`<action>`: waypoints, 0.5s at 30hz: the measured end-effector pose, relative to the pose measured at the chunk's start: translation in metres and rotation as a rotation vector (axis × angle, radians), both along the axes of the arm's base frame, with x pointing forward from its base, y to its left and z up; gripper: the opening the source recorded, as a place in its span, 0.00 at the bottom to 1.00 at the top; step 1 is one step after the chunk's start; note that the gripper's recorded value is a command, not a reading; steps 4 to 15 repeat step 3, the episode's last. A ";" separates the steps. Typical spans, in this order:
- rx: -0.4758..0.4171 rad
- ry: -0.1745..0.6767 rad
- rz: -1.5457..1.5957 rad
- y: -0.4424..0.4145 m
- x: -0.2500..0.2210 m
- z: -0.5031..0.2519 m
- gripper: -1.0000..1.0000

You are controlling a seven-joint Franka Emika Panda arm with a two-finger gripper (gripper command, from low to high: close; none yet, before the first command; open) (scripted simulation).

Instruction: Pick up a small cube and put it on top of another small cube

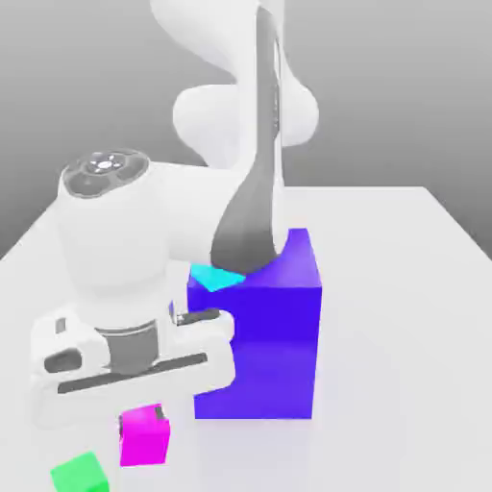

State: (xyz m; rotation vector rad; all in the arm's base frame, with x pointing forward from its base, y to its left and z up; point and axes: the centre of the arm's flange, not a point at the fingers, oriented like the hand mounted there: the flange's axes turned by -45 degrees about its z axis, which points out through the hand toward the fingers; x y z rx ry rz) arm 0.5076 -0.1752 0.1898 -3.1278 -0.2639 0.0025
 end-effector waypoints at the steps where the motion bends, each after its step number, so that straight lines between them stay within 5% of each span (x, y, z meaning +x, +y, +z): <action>1: 0.000 0.000 0.000 0.000 0.000 0.000 1.00; 15: 0.000 0.000 0.000 0.000 0.000 0.000 1.00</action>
